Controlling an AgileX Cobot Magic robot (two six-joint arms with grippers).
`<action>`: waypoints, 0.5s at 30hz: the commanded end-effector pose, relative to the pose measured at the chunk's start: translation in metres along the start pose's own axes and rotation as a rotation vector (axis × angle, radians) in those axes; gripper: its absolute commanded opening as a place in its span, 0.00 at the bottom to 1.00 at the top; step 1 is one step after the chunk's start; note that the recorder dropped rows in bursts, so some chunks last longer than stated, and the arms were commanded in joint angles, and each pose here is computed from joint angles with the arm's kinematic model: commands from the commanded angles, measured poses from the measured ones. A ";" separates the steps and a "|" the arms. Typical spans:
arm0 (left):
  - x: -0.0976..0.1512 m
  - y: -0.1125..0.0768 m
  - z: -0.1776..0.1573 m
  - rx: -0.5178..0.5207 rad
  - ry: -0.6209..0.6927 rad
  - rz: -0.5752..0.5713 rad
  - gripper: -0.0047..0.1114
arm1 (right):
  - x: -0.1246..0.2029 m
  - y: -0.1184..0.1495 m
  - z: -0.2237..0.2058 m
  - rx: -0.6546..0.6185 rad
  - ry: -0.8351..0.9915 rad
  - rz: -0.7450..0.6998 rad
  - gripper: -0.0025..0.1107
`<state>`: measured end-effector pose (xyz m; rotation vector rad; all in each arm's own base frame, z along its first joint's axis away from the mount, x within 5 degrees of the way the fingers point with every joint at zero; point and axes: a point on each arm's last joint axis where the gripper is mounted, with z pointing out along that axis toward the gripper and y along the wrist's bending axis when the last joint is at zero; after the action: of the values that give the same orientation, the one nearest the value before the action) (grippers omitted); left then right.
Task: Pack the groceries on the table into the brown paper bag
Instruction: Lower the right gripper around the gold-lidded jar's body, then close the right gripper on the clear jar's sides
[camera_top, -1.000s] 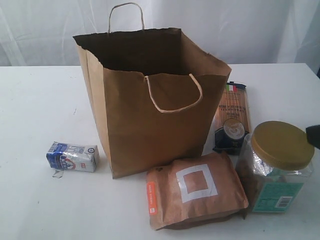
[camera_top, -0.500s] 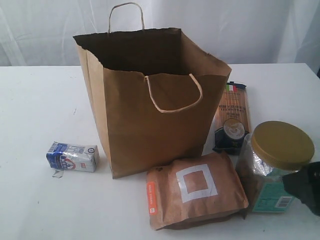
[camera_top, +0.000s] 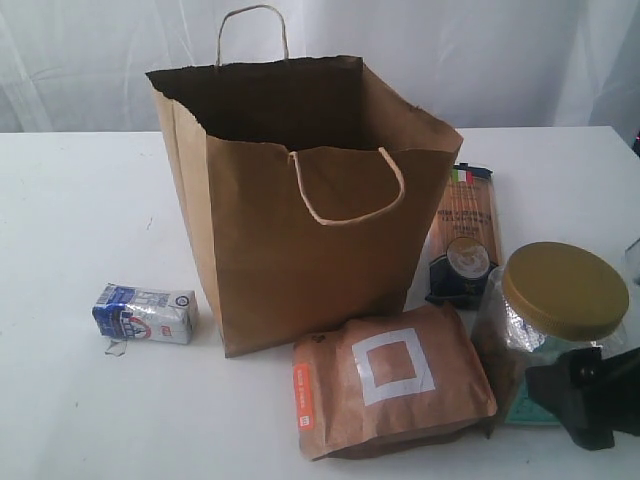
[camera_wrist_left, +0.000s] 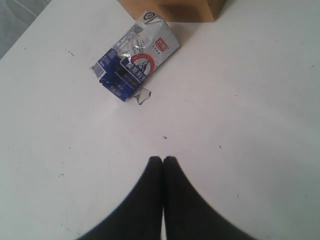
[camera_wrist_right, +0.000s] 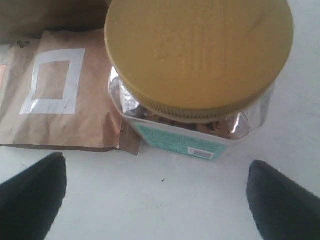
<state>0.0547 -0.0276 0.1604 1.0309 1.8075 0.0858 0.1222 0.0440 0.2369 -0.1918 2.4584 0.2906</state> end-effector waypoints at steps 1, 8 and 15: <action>0.001 -0.001 0.000 -0.003 -0.003 -0.010 0.04 | 0.006 0.001 0.009 -0.014 -0.032 -0.014 0.82; 0.001 -0.001 0.000 -0.003 -0.003 -0.010 0.04 | 0.015 -0.002 0.017 -0.012 -0.057 -0.007 0.82; 0.001 -0.001 0.000 -0.003 -0.003 -0.010 0.04 | 0.028 -0.005 0.027 -0.009 -0.085 0.009 0.82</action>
<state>0.0547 -0.0276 0.1604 1.0309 1.8075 0.0858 0.1178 0.0441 0.2029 -0.1825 2.4001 0.3023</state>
